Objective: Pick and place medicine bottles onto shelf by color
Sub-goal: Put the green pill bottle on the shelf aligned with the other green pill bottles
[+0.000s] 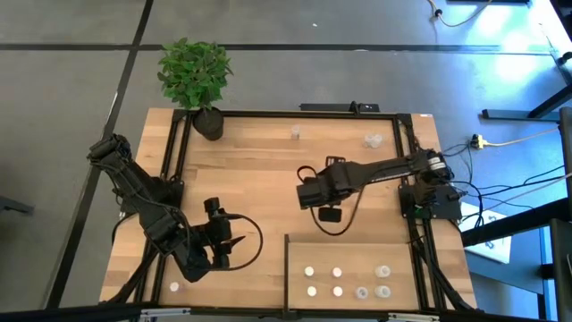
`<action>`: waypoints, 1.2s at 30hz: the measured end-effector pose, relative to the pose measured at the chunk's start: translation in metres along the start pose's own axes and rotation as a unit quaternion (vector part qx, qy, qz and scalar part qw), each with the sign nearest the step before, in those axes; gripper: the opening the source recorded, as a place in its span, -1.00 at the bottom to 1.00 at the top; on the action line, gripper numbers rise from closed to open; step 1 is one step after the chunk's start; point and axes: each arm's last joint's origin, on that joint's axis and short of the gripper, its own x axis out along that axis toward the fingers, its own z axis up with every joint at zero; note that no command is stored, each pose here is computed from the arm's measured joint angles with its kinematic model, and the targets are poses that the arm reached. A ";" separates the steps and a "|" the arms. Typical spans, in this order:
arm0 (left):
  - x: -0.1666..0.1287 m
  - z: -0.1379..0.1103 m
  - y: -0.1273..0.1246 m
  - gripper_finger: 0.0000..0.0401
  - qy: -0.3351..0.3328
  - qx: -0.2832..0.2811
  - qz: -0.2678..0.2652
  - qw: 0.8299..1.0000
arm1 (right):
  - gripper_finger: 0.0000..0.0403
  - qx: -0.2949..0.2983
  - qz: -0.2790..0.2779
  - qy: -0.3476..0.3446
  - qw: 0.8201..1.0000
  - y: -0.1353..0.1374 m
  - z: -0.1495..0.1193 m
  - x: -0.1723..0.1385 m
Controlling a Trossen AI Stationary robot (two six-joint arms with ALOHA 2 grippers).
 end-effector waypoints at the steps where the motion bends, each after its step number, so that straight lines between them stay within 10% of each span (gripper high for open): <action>1: 0.000 0.000 0.000 0.22 0.000 0.000 0.000 1.000 | -0.39 0.001 0.000 -0.007 1.000 -0.001 -0.003 -0.004; 16: 0.000 0.000 0.000 0.21 -0.001 -0.001 0.001 1.000 | -0.39 0.078 0.072 -0.232 0.967 0.012 -0.066 -0.053; 36: 0.001 0.000 0.000 0.22 -0.002 -0.001 0.003 1.000 | -0.39 0.031 0.227 -0.312 0.922 0.083 -0.058 0.015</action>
